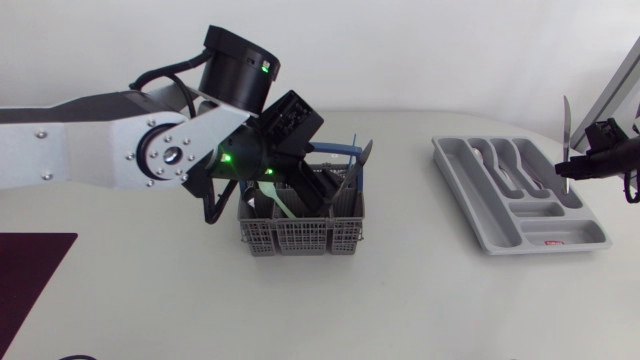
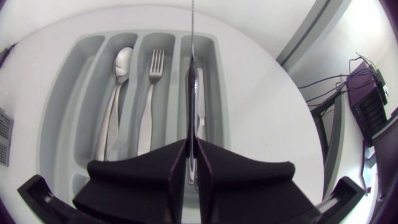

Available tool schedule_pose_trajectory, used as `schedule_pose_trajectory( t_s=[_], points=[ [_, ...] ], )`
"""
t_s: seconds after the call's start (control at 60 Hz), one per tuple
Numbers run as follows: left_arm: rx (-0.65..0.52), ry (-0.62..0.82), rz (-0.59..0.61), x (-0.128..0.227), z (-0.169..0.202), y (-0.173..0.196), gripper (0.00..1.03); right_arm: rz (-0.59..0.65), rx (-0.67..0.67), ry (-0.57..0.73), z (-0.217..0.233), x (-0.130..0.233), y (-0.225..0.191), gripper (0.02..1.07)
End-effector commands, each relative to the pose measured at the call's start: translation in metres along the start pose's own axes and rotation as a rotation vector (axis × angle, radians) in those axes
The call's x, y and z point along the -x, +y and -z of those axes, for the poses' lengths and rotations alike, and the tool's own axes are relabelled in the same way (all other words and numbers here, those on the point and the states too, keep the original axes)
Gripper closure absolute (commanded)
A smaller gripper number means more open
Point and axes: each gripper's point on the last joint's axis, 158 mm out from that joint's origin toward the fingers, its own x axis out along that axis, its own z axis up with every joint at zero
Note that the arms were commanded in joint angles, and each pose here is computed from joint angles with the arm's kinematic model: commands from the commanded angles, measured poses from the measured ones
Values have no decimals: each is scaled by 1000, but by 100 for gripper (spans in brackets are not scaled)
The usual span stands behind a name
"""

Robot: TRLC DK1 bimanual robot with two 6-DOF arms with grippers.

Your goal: Unload the cutlery basket into the drawer organizer.

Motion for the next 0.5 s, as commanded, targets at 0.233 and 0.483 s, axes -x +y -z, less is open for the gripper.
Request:
schedule_pose_trajectory(
  t_s=[0.233, 0.483],
  points=[
    [-39, 24, 9, -6, 4, -6, 9, 57, -37, 111, 13, -30, -2, 101],
    [-54, 40, -13, -7, 8, -5, 9, 94, -29, 198, 31, -47, -1, 101]
  ],
)
